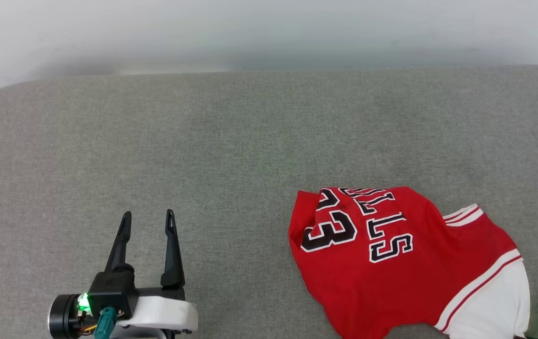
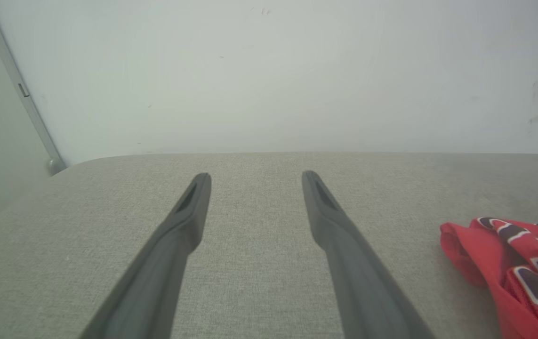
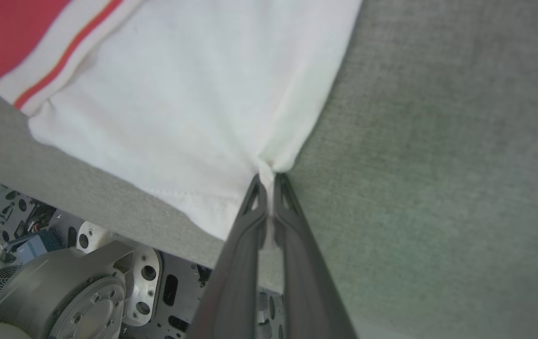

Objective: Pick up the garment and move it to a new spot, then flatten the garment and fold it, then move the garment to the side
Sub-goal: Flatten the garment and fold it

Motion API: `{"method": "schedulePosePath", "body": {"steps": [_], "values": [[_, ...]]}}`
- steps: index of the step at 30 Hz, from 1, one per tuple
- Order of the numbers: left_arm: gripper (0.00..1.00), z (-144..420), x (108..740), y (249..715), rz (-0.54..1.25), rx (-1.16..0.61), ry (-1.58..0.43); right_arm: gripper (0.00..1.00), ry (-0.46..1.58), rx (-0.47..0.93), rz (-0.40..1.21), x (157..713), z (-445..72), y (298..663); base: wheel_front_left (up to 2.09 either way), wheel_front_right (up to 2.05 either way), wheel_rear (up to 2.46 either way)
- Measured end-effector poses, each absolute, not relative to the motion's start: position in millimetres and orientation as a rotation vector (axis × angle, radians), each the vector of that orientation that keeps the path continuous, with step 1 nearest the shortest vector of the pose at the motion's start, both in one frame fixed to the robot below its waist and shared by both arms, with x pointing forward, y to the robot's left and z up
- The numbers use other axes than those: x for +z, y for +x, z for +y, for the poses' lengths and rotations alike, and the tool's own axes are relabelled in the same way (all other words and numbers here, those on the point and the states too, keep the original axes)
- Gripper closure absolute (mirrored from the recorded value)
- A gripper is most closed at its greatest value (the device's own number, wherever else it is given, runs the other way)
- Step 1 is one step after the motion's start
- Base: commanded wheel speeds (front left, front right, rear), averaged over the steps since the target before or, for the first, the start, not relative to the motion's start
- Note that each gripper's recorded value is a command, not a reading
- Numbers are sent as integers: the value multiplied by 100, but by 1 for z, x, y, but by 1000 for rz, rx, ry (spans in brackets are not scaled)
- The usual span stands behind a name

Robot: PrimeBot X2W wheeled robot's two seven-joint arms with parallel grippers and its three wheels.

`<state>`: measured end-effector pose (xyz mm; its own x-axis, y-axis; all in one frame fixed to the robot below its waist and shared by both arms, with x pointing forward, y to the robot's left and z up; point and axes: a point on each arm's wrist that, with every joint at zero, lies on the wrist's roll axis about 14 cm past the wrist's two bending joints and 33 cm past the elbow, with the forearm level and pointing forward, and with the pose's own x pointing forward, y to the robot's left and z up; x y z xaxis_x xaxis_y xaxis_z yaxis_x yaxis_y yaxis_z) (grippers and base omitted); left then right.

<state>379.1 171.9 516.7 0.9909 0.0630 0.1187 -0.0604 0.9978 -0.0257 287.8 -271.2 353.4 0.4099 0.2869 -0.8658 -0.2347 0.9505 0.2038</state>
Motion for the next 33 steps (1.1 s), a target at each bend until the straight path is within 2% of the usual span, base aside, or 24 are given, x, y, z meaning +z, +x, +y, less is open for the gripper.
{"method": "schedulePosePath", "body": {"steps": [1, 2, 3, 7, 12, 17, 23, 33], "values": [[0, 172, 516, 379, -118, 62, -22, 100, 53, 324, 1088, 352, -271, 289, 0, 0, 0], [0, 172, 516, 378, -117, 61, -21, 87, 49, 318, 1062, 354, -271, 292, 0, 0, 0], [0, 172, 516, 377, -117, 59, -18, 1, 49, 310, 1022, 357, -272, 298, 0, 0, 0], [0, 176, 519, 372, -126, 64, 0, 0, -4, 293, 802, 391, -279, 337, 0, 0, 0], [0, 178, 527, 368, -150, 63, 16, 0, -84, 277, 429, 465, -284, 392, 0, 0, 0], [0, 176, 530, 367, -161, 50, 29, 0, -89, 267, 119, 518, -263, 424, 0, 0, 0], [0, 178, 534, 373, -173, 40, 44, 0, -89, 227, -100, 544, -229, 428, 0, 0, 0], [0, 173, 568, 413, -271, -70, 74, 0, -14, 152, -222, 553, -189, 397, 0, 0, 0]]}}
